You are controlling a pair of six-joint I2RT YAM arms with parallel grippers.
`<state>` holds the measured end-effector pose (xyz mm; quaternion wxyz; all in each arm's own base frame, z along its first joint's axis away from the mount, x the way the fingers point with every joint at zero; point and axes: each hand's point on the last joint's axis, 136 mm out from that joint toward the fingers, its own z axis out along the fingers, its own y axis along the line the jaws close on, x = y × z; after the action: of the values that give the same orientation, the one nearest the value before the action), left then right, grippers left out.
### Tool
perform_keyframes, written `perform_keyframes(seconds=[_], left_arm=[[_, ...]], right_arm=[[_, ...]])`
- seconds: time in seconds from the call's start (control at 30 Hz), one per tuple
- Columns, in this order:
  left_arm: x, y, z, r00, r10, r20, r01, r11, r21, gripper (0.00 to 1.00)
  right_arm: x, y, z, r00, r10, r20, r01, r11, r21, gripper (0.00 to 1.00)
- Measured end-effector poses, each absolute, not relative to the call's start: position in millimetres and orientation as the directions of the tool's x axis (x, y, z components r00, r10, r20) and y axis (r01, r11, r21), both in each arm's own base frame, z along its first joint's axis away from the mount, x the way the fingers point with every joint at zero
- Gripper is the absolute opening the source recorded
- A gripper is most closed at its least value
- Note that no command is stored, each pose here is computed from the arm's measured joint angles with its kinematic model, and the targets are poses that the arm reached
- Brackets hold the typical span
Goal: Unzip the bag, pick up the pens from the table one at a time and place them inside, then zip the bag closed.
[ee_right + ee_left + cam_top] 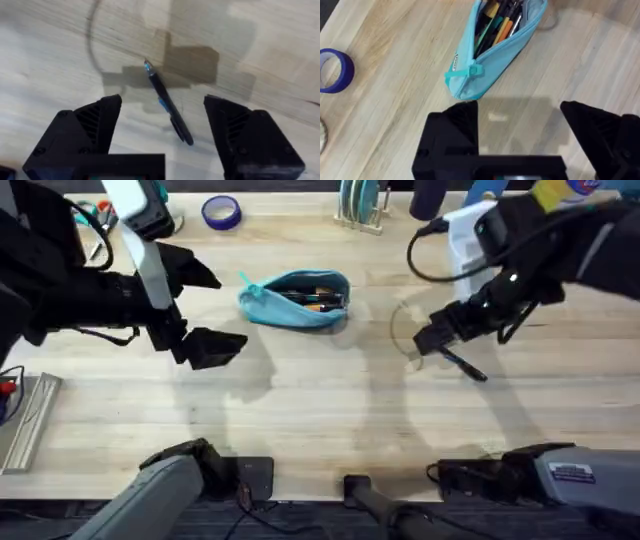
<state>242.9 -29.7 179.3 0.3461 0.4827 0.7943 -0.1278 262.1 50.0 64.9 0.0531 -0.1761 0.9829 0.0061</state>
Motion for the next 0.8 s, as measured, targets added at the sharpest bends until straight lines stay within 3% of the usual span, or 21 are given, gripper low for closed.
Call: perform_keyframes(seconds=[0.67, 0.8], left_arm=[[242.9, -29.7, 179.3, -0.294, 0.678, -0.673, 0.855, 0.501, 0.131, 0.993], [242.9, -29.7, 179.3, -0.294, 0.678, -0.673, 0.855, 0.501, 0.131, 0.994]], right_arm=[[260.6, 49.6, 36.5, -0.923, -0.35, -0.158, -0.352, 0.936, -0.016, 0.995], [260.8, 50.9, 36.2, -0.919, -0.356, -0.167, -0.359, 0.933, -0.012, 0.823]])
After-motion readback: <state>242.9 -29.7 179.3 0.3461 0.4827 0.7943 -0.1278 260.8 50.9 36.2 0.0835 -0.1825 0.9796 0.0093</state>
